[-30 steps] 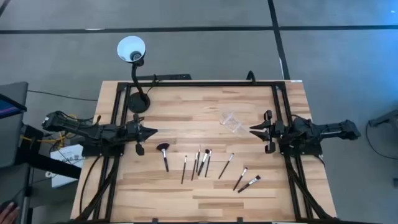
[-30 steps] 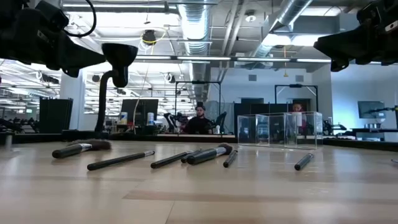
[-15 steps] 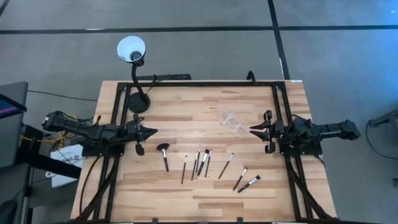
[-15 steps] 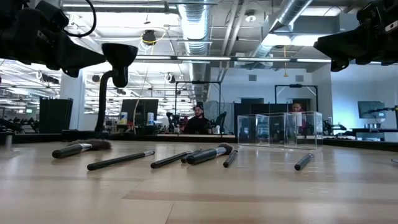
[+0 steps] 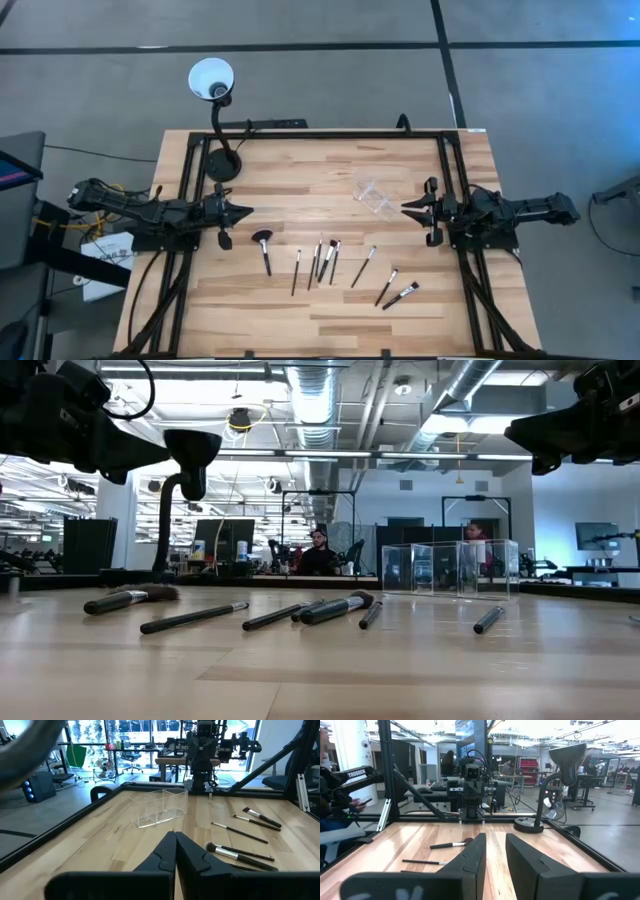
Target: Sort items
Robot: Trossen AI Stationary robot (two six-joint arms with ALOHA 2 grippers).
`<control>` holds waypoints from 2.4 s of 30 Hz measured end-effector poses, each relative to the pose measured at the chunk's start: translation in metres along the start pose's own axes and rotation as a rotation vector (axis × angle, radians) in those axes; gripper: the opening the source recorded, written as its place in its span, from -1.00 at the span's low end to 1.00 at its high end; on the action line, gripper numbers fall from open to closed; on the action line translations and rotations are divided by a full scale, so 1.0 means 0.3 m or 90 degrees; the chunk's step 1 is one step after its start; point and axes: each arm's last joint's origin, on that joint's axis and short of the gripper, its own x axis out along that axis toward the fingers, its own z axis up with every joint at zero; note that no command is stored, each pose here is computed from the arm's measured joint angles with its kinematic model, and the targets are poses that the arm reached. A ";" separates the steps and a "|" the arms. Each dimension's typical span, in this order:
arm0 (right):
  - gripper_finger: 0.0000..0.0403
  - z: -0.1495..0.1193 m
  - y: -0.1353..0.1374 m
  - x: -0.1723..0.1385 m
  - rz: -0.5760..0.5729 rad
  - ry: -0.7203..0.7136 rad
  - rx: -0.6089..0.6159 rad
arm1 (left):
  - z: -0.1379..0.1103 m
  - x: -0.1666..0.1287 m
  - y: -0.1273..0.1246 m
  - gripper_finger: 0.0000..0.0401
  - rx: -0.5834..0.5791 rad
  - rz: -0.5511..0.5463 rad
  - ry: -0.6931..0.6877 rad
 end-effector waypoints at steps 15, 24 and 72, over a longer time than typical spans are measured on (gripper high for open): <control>-0.68 0.000 0.000 0.000 0.000 0.000 0.000 | 0.000 0.000 0.000 -0.98 0.000 0.000 0.000; -0.68 0.000 0.000 0.000 0.000 0.000 0.000 | 0.000 0.000 0.000 -0.98 0.000 0.000 0.000; -0.68 0.000 0.000 0.000 0.000 0.000 0.000 | 0.061 0.012 0.020 -0.95 0.021 0.054 -0.106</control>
